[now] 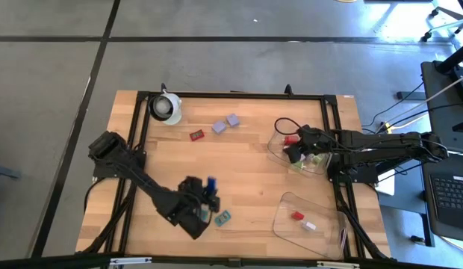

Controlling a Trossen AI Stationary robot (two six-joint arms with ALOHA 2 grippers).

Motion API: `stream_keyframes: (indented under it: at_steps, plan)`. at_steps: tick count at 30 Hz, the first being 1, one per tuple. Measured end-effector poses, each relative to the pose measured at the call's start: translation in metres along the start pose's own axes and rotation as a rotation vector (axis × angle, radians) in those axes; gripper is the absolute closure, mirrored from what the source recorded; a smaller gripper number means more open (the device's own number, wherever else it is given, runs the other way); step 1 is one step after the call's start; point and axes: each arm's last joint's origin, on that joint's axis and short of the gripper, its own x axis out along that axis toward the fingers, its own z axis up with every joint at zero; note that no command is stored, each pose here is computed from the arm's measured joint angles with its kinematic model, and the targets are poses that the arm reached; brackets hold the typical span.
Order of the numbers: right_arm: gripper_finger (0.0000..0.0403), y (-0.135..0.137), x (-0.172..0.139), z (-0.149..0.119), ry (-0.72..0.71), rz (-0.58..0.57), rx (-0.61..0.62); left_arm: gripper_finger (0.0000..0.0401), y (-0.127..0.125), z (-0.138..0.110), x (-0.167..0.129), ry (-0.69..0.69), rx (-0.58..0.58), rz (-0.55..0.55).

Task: Pick & Place Office items
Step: Put the dark blue digital clock into the bottom transparent bin

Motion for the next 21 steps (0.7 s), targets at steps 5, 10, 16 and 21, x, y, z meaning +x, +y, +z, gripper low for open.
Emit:
stream_keyframes:
  at_steps: [5, 10, 16, 21]
  plan:
    - [0.0128, 0.009, -0.001, 0.008, -0.078, 0.099, -0.022, 0.0247, -0.029, 0.040, 0.012, -0.360, 0.203, -0.047]
    - [0.0128, 0.016, -0.002, 0.014, -0.143, 0.168, -0.011, 0.0247, -0.054, 0.080, 0.029, -0.372, 0.397, 0.039]
    - [0.0128, 0.022, -0.004, 0.018, -0.162, 0.249, -0.006, 0.0244, -0.076, 0.118, 0.058, -0.252, 0.613, -0.004]
    - [0.0128, 0.026, -0.006, 0.019, -0.130, 0.328, -0.013, 0.0245, -0.091, 0.146, 0.075, -0.265, 0.718, -0.120]
